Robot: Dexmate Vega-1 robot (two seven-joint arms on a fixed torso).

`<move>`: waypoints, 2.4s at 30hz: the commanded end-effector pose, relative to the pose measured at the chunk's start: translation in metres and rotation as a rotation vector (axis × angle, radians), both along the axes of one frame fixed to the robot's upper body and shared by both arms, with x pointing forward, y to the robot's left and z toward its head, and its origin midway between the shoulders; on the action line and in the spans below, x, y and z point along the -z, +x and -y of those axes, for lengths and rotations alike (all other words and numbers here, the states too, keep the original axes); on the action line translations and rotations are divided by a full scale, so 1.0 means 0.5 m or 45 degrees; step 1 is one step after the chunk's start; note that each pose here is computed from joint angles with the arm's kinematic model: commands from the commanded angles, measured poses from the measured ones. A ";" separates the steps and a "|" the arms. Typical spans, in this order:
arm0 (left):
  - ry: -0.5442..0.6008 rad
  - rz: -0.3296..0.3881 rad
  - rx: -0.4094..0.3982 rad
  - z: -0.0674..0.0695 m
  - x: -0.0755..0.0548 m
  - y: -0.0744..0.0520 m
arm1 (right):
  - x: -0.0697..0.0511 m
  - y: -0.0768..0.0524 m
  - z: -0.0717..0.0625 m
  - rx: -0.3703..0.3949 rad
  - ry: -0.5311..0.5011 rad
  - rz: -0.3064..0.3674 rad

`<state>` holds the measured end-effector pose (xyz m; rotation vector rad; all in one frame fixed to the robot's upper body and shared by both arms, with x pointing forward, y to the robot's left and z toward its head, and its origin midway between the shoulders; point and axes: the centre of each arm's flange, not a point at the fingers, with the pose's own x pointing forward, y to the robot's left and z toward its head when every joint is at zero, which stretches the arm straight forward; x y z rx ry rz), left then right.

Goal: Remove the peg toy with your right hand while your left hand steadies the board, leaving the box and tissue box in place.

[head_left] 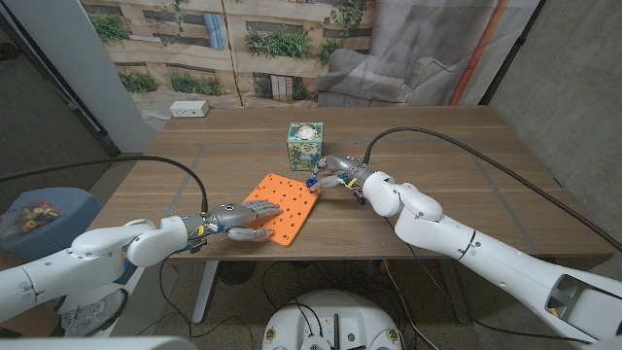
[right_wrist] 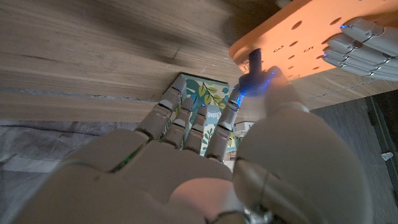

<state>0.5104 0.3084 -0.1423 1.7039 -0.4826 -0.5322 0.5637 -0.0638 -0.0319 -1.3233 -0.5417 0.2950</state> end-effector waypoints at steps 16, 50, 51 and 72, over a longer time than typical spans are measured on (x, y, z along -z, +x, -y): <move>0.034 -0.063 -0.014 -0.011 0.016 0.007 | -0.016 -0.007 -0.005 -0.013 0.000 0.008; 0.030 0.004 -0.021 -0.009 -0.010 -0.002 | -0.037 -0.018 0.012 -0.019 0.041 0.031; 0.026 0.008 -0.021 -0.008 -0.012 -0.002 | -0.037 -0.018 0.012 -0.021 0.043 0.032; 0.013 0.092 -0.012 0.010 -0.046 -0.004 | -0.051 -0.026 0.029 -0.026 0.045 0.045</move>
